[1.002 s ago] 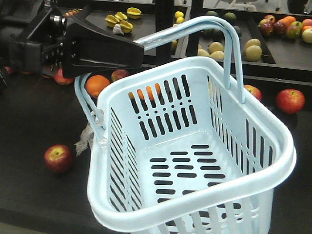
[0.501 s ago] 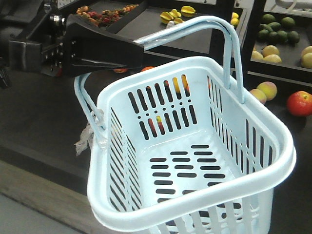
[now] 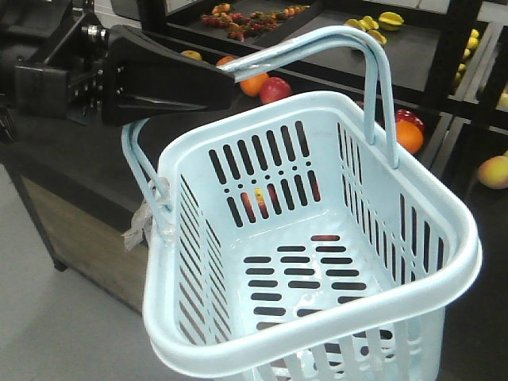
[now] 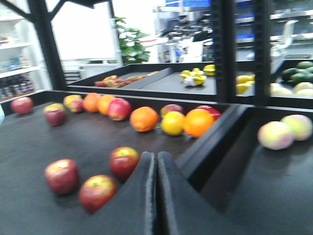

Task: Pick three apples into basket with both arms
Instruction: 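Hold the basket up in the left gripper while the base turns away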

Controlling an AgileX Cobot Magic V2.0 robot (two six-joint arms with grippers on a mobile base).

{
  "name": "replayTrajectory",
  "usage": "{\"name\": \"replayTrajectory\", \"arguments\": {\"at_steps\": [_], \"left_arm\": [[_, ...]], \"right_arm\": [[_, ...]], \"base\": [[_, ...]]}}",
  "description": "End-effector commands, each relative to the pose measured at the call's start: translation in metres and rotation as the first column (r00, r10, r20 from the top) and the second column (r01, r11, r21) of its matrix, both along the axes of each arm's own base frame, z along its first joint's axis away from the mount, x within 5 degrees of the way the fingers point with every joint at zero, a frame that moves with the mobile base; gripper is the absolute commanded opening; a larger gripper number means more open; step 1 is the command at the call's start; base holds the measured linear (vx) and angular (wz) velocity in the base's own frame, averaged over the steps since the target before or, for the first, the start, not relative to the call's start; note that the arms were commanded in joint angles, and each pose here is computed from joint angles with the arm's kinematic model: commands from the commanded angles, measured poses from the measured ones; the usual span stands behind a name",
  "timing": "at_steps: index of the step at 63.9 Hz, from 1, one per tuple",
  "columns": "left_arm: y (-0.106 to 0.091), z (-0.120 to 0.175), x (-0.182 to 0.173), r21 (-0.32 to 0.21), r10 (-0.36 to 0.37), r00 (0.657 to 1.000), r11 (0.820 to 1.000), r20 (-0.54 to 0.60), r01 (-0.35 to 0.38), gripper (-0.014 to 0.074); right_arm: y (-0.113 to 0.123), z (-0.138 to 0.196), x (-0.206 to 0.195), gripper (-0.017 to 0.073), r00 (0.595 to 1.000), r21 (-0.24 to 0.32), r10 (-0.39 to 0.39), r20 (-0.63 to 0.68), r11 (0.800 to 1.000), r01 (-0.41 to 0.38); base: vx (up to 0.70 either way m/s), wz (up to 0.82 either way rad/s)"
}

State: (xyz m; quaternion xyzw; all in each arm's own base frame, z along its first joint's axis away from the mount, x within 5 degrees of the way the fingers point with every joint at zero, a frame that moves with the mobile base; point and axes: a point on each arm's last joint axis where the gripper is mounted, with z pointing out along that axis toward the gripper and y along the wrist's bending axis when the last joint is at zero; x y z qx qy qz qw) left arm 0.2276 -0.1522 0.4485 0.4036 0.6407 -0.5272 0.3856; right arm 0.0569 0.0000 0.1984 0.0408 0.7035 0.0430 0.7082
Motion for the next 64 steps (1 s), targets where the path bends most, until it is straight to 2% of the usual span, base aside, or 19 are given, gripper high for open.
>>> {"name": "replayTrajectory", "arguments": {"at_steps": [1,64], "left_arm": [[0.0034,0.0135,-0.0231,0.008,-0.111,0.993,0.994,0.027,0.111,-0.0008],[0.0034,0.0135,-0.0231,0.008,-0.111,0.993,0.994,0.027,0.111,-0.0007]], "right_arm": [[0.0000,0.0023,-0.0005,-0.0004,0.998,-0.019,-0.002,0.065,1.000,0.004],[0.0000,0.0023,-0.0005,-0.0004,0.998,-0.019,-0.002,0.065,1.000,0.004]], "base": [[-0.10,0.40],[-0.12,0.49]]}}
